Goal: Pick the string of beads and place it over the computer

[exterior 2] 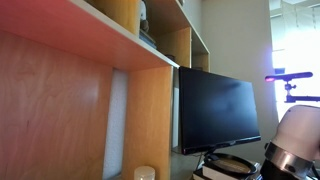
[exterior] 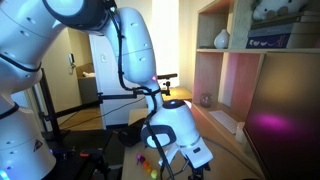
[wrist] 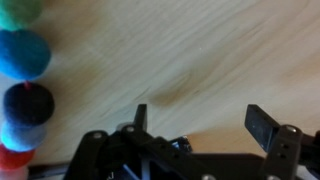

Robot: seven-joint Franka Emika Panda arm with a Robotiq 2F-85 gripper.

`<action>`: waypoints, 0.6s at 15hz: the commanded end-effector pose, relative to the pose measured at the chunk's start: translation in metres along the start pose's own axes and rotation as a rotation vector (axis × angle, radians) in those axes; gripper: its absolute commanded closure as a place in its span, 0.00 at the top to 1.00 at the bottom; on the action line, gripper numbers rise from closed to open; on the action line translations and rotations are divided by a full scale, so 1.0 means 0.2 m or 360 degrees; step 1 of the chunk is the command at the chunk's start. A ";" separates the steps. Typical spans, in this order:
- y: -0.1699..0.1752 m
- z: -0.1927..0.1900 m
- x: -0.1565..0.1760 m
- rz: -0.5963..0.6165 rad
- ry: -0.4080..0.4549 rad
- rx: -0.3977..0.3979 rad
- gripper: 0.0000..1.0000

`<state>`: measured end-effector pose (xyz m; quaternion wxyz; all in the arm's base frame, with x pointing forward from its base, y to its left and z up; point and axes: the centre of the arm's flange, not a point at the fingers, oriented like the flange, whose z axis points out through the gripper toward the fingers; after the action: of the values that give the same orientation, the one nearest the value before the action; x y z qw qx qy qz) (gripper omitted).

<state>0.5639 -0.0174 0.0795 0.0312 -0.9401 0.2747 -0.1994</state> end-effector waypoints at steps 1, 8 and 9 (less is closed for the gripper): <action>0.05 -0.20 -0.12 -0.0030 0.0095 0.0052 1.00; 0.11 -0.43 -0.22 -0.0135 0.0125 0.0145 1.00; 0.10 -0.45 -0.21 -0.0141 0.0128 0.0125 1.00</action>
<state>0.5238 -0.0028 0.1302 0.0462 -0.9391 0.2396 -0.2420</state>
